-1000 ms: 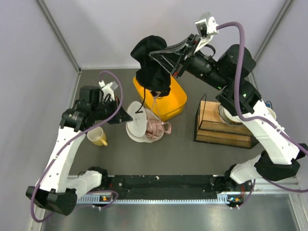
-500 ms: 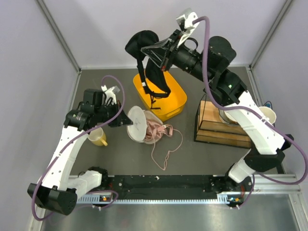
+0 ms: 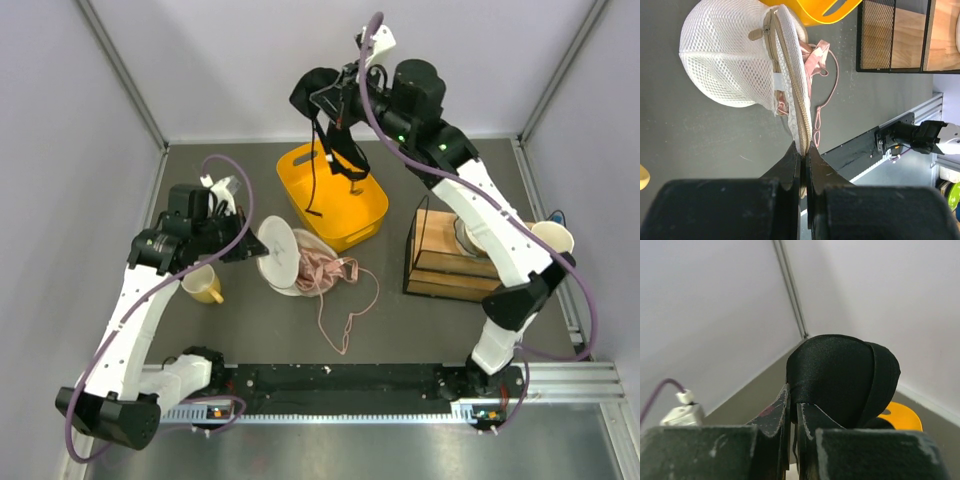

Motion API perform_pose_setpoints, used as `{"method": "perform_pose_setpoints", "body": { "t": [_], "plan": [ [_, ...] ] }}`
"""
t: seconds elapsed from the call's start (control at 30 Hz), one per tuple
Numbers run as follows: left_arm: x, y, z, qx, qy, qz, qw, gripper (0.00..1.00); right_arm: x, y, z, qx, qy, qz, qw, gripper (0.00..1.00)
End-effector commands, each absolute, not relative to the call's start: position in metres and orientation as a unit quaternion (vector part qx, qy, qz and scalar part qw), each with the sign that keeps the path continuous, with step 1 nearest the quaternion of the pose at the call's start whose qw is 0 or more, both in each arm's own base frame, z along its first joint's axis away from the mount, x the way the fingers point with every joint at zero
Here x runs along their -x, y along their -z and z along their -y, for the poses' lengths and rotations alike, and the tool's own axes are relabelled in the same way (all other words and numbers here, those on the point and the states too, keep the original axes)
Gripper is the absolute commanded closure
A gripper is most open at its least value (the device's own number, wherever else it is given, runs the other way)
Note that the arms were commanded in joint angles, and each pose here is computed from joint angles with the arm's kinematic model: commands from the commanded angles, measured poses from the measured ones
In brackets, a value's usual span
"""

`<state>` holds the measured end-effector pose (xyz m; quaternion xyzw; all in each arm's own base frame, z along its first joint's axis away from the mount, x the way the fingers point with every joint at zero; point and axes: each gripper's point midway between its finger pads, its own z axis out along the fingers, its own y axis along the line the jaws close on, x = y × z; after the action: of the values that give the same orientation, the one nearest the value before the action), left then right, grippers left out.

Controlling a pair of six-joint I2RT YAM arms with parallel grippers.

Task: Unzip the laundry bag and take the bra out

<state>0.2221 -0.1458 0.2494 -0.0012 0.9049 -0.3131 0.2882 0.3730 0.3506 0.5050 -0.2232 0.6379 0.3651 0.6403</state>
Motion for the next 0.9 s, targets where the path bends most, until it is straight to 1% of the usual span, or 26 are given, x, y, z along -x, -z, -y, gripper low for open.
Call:
{"method": "perform_pose_setpoints", "body": {
  "t": [0.0,0.23,0.27,0.3,0.33,0.37,0.4,0.43,0.47,0.53,0.57,0.6,0.63,0.67,0.7,0.73,0.77,0.83,0.87],
  "plan": [
    [-0.224,-0.273,0.137,0.004,0.306,-0.893,0.329,1.00,-0.399,-0.487,-0.348,0.201,-0.366,-0.658,0.627,1.00],
    [-0.222,-0.270,0.137,0.007,0.307,-0.894,0.327,1.00,-0.446,-0.419,-0.350,0.178,-0.322,-0.719,0.590,1.00],
    [-0.222,-0.270,0.137,0.007,0.308,-0.894,0.326,1.00,-0.451,-0.408,-0.349,0.176,-0.311,-0.730,0.582,0.68],
    [-0.222,-0.271,0.137,0.006,0.308,-0.893,0.327,1.00,-0.455,-0.402,-0.350,0.175,-0.304,-0.738,0.576,0.46],
    [-0.221,-0.270,0.137,0.006,0.307,-0.894,0.326,1.00,-0.456,-0.394,-0.347,0.172,-0.295,-0.748,0.569,0.30],
    [-0.221,-0.270,0.137,0.006,0.307,-0.894,0.327,1.00,-0.455,-0.393,-0.345,0.168,-0.294,-0.751,0.567,0.08],
    [-0.222,-0.270,0.137,0.006,0.307,-0.894,0.325,1.00,-0.452,-0.391,-0.341,0.166,-0.290,-0.754,0.565,0.05],
    [-0.222,-0.269,0.137,0.006,0.306,-0.895,0.324,1.00,-0.450,-0.392,-0.337,0.161,-0.286,-0.756,0.567,0.04],
    [-0.222,-0.270,0.137,0.004,0.307,-0.894,0.326,1.00,-0.448,-0.381,-0.334,0.159,-0.281,-0.765,0.558,0.04],
    [-0.222,-0.267,0.137,0.005,0.306,-0.896,0.322,1.00,-0.437,-0.390,-0.326,0.155,-0.282,-0.761,0.563,0.03],
    [-0.222,-0.267,0.137,0.005,0.306,-0.897,0.320,1.00,-0.432,-0.378,-0.323,0.152,-0.281,-0.770,0.552,0.03],
    [-0.223,-0.266,0.137,0.004,0.305,-0.896,0.321,1.00,-0.427,-0.376,-0.320,0.150,-0.282,-0.771,0.550,0.04],
    [-0.223,-0.265,0.137,0.004,0.306,-0.896,0.321,1.00,-0.414,-0.389,-0.314,0.148,-0.291,-0.764,0.557,0.05],
    [-0.223,-0.265,0.137,0.004,0.306,-0.896,0.321,1.00,-0.409,-0.367,-0.312,0.142,-0.294,-0.776,0.540,0.06],
    [-0.223,-0.265,0.138,0.004,0.307,-0.896,0.321,1.00,-0.401,-0.362,-0.312,0.143,-0.301,-0.777,0.534,0.08],
    [-0.223,-0.265,0.138,0.005,0.307,-0.896,0.320,1.00,-0.384,-0.374,-0.307,0.142,-0.312,-0.767,0.543,0.09],
    [-0.223,-0.264,0.138,0.005,0.308,-0.897,0.318,1.00,-0.375,-0.345,-0.307,0.141,-0.307,-0.784,0.520,0.11],
    [-0.223,-0.265,0.138,0.004,0.308,-0.896,0.319,1.00,-0.348,-0.341,-0.311,0.153,-0.318,-0.781,0.515,0.11],
    [-0.223,-0.264,0.138,0.004,0.307,-0.897,0.319,1.00,-0.335,-0.315,-0.313,0.158,-0.313,-0.796,0.493,0.13]
  ]
}}
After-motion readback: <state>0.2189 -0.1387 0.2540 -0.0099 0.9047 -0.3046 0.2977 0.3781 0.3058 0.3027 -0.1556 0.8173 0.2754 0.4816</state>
